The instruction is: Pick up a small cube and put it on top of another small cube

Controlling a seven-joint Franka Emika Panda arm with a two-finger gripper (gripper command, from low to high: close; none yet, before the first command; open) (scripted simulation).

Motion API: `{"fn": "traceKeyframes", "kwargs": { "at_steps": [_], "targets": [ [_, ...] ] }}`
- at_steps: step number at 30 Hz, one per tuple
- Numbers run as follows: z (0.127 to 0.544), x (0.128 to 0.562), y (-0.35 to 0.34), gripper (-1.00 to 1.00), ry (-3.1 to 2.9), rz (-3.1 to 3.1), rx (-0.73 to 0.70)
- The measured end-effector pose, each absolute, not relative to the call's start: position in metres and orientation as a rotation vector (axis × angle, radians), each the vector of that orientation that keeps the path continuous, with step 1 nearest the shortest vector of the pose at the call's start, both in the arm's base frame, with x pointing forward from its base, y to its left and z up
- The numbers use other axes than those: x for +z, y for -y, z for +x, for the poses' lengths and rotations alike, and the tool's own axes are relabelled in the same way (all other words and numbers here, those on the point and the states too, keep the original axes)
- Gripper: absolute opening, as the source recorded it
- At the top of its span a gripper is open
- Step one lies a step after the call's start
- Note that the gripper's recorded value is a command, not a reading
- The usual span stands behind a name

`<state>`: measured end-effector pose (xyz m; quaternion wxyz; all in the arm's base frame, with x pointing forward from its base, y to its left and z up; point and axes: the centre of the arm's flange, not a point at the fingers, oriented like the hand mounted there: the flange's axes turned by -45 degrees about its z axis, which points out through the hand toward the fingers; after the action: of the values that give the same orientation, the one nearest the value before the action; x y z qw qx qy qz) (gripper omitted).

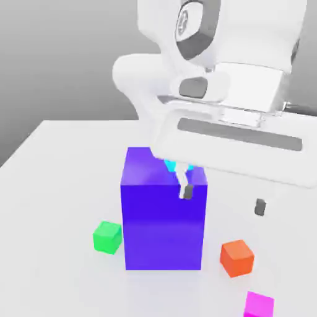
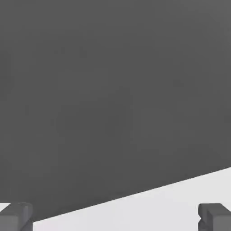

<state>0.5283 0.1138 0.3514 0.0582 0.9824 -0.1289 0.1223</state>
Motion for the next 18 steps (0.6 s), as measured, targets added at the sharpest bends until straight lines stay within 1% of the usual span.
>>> {"fn": "traceKeyframes", "kwargs": {
  "at_steps": [5,10,14,15,18],
  "targets": [
    [0.525,0.275,-0.139,0.0,0.467,3.019,0.212],
    [0.509,0.208,-0.17,0.0,0.553,3.073,0.047],
    [0.505,0.152,-0.179,0.0,0.582,3.089,0.004],
    [0.504,0.137,-0.179,-1.0,0.581,3.089,0.002],
    [0.504,0.137,-0.179,-1.0,0.581,3.089,0.003]
  ]
}}
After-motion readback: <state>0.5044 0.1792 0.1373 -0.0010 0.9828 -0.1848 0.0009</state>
